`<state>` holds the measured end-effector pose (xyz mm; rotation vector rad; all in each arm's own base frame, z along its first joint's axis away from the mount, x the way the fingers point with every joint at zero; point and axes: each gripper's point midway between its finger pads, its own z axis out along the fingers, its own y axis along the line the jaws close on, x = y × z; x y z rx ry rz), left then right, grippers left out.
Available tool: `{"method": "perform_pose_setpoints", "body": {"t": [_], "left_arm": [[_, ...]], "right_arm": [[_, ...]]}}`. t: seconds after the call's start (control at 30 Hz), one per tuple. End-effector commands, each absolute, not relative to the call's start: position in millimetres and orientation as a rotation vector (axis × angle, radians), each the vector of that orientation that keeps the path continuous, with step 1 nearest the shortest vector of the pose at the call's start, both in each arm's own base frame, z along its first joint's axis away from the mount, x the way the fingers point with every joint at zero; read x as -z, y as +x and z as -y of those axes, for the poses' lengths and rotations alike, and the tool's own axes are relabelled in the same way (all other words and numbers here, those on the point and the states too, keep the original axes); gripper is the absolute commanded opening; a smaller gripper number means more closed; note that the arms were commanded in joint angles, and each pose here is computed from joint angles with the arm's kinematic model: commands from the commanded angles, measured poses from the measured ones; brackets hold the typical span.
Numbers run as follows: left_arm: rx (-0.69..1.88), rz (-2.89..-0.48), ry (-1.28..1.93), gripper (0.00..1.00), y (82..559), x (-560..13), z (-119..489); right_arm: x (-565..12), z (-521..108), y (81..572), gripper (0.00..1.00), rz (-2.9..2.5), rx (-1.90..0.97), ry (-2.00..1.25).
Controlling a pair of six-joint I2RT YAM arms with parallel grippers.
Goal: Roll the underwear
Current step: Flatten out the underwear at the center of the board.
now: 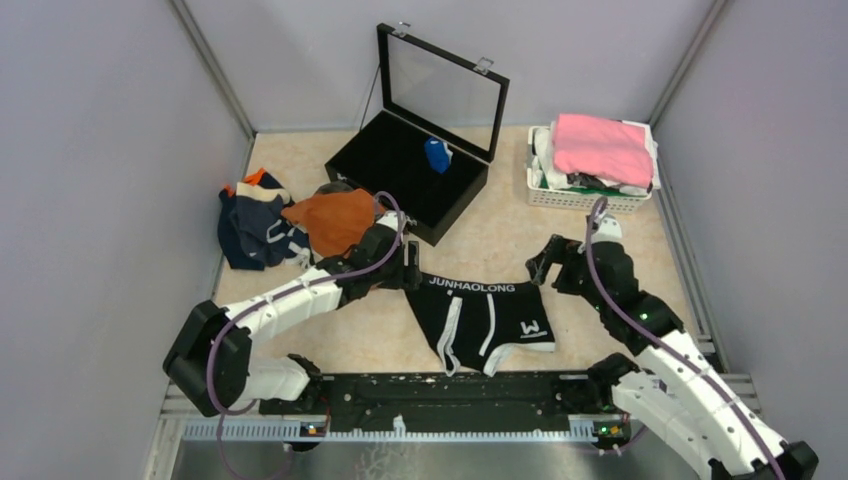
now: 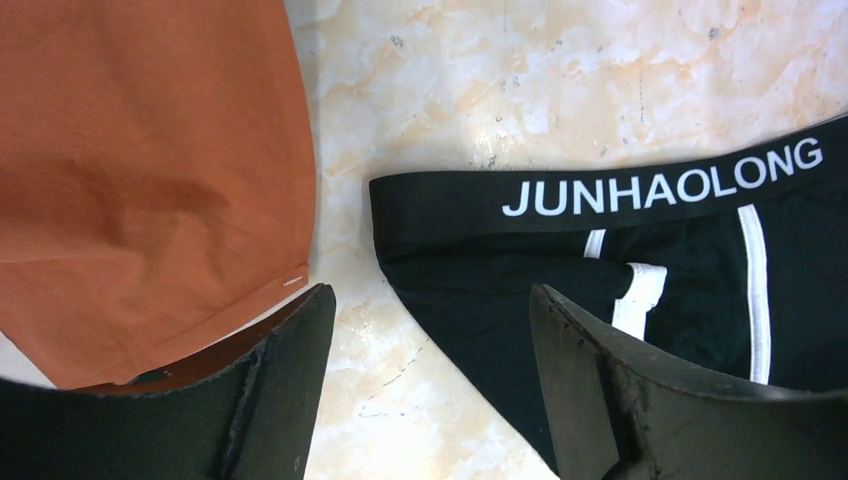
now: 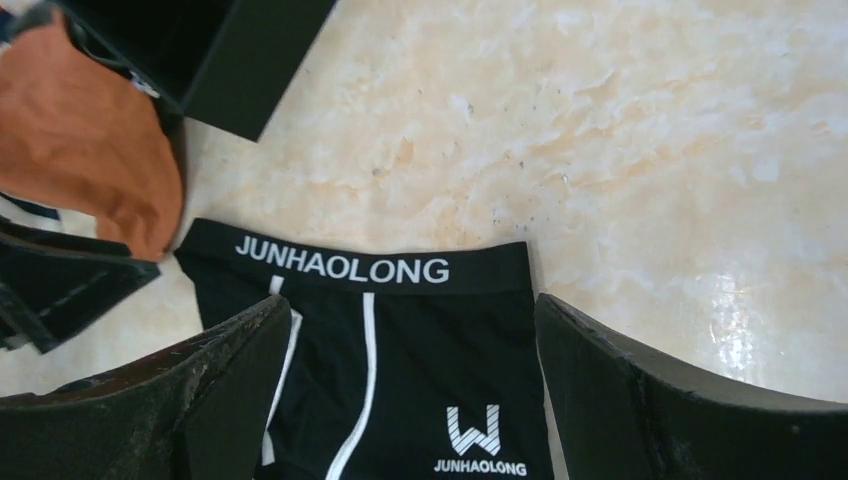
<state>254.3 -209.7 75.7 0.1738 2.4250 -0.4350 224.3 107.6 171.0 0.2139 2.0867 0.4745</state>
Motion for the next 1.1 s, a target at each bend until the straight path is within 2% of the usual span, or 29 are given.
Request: {"method": "perform_pose_setpoints", "body": {"t": [0.0, 0.27, 0.37, 0.47, 0.67, 0.77, 0.83, 0.93, 1.07], "left_arm": [[0.475, -2.316, 0.101, 0.79, 275, -103, 215], [0.443, -2.434, 0.041, 0.8, 275, -66, 211], [0.459, -2.447, 0.027, 0.8, 280, -60, 212], [0.493, -2.458, 0.033, 0.79, 284, -59, 217], [0.523, -2.451, 0.047, 0.79, 285, -61, 220], [0.574, -2.461, 0.067, 0.78, 282, -59, 227], [0.584, -2.477, 0.059, 0.77, 282, -55, 228], [0.614, -2.487, 0.059, 0.77, 280, -52, 232], [0.621, -2.505, 0.062, 0.76, 278, -46, 233]], "right_arm": [[-148, -119, 235, 0.9, -2.156, -0.489, 0.22], [-100, -121, 255, 0.9, -2.301, -0.36, 0.214], [-87, -117, 263, 0.93, -2.35, -0.3, 0.232], [-79, -113, 270, 0.99, -2.393, -0.274, 0.246], [-77, -124, 273, 0.99, -2.407, -0.324, 0.123], [-69, -112, 271, 0.98, -2.438, -0.312, 0.211], [-63, -106, 269, 0.91, -2.455, -0.358, 0.269], [-59, -95, 267, 0.75, -2.462, -0.354, 0.325], [-51, -89, 264, 0.73, -2.51, -0.309, 0.301]]}}
